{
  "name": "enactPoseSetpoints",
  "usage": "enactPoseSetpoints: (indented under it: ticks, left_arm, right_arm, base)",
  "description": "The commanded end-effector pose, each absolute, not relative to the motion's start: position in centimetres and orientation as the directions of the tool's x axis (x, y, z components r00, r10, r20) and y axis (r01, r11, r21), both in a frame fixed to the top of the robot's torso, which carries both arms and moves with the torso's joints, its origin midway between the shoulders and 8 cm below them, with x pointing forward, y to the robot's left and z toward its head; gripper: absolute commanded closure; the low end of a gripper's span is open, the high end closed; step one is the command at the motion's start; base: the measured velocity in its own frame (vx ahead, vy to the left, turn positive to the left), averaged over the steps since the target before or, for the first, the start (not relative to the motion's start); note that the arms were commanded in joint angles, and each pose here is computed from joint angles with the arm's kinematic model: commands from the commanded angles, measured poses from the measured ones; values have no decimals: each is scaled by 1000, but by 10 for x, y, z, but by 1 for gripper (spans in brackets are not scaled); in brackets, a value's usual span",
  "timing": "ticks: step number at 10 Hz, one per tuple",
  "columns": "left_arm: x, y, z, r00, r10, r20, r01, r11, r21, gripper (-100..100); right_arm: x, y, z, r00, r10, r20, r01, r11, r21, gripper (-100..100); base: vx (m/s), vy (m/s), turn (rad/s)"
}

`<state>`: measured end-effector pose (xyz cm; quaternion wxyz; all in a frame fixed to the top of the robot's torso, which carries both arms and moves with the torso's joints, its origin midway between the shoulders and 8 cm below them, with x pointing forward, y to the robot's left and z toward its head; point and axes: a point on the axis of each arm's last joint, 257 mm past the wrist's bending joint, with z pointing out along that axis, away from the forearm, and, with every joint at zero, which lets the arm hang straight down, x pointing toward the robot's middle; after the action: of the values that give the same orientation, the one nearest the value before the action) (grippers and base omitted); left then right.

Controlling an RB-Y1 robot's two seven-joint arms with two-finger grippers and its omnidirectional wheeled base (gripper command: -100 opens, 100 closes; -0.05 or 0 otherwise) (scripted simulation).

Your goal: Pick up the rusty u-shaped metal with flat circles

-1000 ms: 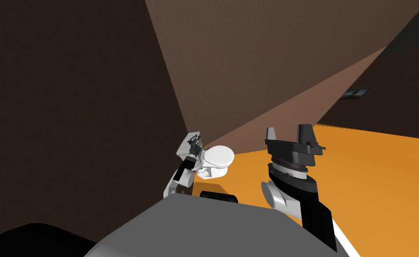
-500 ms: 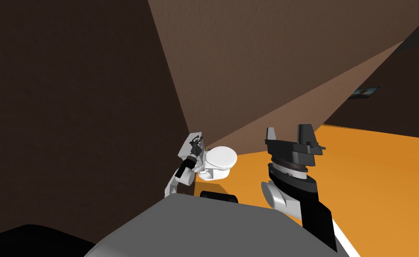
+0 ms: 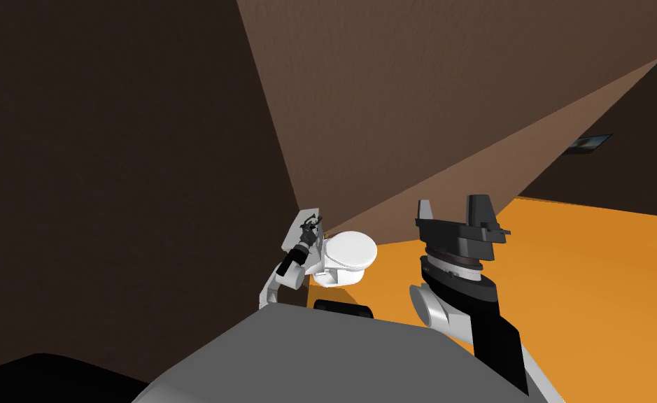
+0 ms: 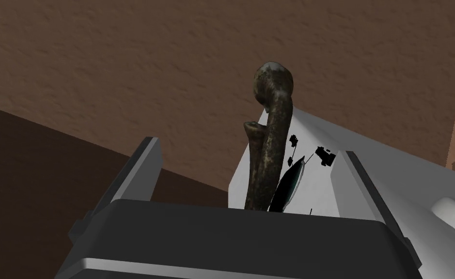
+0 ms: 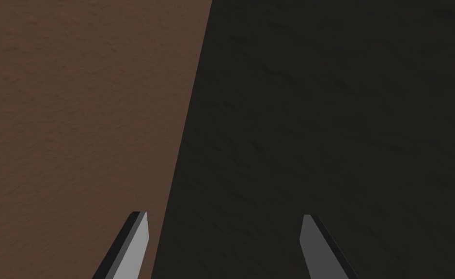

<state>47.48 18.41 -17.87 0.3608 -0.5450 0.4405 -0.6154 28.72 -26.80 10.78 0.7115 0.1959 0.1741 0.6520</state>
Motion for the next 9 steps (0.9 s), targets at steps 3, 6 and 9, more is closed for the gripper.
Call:
enactPoseSetpoints:
  ticks: [3, 6, 9]
  left_arm:
    - [476, 187, -190, -134, -930, 344, -64, -338, -939, 0]
    - [476, 187, -191, -133, -930, 343, -67, -337, -939, 100]
    - [475, 187, -193, -132, -930, 342, -72, -335, -939, 100]
  right_arm:
    - [287, -268, 108, 89, 996, 8, -860, 73, 506, 0]
    - [287, -268, 108, 89, 996, 8, -860, 73, 506, 0]
    - [287, -268, 108, 89, 996, 8, -860, 73, 506, 0]
  base:
    - [42, 38, 3]
    - [-2, -1, -4]
    - [0, 0, 0]
